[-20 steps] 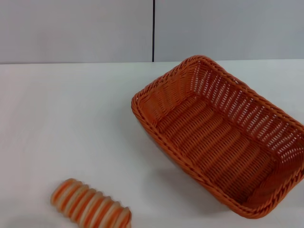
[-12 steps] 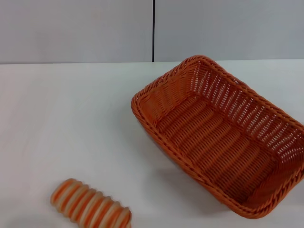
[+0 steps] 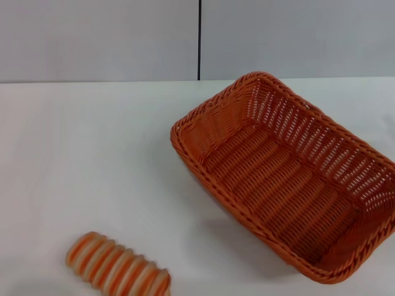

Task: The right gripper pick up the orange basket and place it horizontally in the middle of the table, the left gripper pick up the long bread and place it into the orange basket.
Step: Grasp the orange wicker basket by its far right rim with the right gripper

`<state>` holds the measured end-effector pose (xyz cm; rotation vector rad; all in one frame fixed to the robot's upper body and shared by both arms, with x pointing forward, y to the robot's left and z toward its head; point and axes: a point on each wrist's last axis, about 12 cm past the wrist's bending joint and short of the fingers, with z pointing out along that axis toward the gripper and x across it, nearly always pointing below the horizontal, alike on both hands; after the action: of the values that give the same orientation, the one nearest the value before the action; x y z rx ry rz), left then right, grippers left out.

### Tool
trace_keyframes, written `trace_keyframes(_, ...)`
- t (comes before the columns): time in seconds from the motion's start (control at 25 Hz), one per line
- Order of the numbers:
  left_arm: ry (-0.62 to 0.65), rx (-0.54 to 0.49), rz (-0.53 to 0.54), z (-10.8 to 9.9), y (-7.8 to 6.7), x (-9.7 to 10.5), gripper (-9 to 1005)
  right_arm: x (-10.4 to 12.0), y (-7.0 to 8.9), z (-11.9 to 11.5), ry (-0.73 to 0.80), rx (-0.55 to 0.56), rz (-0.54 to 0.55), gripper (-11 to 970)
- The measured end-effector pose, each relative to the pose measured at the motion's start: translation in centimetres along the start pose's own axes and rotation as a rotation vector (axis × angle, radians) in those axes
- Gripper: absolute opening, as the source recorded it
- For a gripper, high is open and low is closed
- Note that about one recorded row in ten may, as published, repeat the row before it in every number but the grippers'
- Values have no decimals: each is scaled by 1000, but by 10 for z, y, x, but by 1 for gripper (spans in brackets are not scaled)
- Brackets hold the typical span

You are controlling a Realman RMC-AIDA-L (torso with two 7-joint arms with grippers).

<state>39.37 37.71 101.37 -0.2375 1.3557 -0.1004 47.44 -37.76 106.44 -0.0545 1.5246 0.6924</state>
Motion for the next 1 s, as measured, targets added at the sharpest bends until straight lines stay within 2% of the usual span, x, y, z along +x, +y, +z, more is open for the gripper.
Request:
trace_keyframes(0.04,0,0,0,0,0,0,784,0,0,0,0,0,0,650)
trace_keyframes(0.16,1,1,1,1,0,0,784,-30,-6,6,106,-38,28,649)
trace_keyframes(0.2,2,1,2,2,0,0,784,-48,-7,10,175,-40,50,649)
trace_keyframes(0.32,5,-1,3,2,1,0,784,-60,-7,17,245,-39,65,649)
trace_keyframes(0.4,16,-7,5,2,2,1,783,-79,-5,29,385,-38,73,648)
trace_keyframes(0.44,18,-8,5,3,2,2,783,-79,-5,29,385,-38,73,648)
trace_keyframes(0.56,25,-7,8,6,2,2,783,-93,1,46,547,-35,70,648)
trace_keyframes(0.6,27,-7,9,7,2,3,783,-98,6,60,657,-33,68,648)
trace_keyframes(0.64,30,-7,11,7,3,3,783,-98,6,60,657,-33,68,648)
trace_keyframes(0.8,36,-9,11,9,2,4,783,-104,14,85,815,-34,72,647)
trace_keyframes(0.88,37,-9,11,9,2,4,783,-105,16,88,840,-43,72,647)
trace_keyframes(1.0,41,-13,9,8,2,4,783,-99,28,101,951,-100,63,647)
